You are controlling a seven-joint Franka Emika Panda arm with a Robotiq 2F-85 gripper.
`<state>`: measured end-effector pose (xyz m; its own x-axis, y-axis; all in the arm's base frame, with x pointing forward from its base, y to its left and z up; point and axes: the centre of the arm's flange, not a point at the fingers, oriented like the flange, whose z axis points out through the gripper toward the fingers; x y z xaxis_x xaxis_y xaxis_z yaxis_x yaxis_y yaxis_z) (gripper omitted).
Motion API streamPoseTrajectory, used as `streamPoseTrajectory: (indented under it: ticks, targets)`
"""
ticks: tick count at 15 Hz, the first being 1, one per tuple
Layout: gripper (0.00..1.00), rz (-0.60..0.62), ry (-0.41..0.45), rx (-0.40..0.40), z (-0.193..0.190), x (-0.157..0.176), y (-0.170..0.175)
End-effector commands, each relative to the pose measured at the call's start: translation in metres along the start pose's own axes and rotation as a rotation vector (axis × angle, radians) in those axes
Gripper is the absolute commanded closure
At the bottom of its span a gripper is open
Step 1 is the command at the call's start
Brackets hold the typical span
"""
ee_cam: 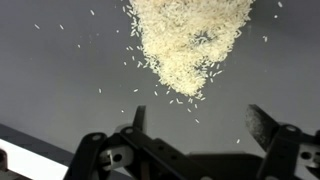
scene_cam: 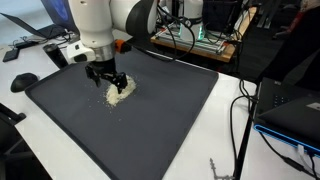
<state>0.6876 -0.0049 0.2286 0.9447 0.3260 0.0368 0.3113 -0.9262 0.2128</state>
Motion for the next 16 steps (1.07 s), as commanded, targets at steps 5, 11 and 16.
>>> streamPoseTrajectory:
  ticks: [5, 11, 16]
  targets:
    - [0.00, 0.187, -0.150, -0.026, 0.001, 0.027, -0.024]
    - [0.00, 0.173, -0.235, 0.036, 0.000, 0.045, 0.009]
    - [0.00, 0.107, -0.258, 0.130, 0.008, 0.047, 0.059]
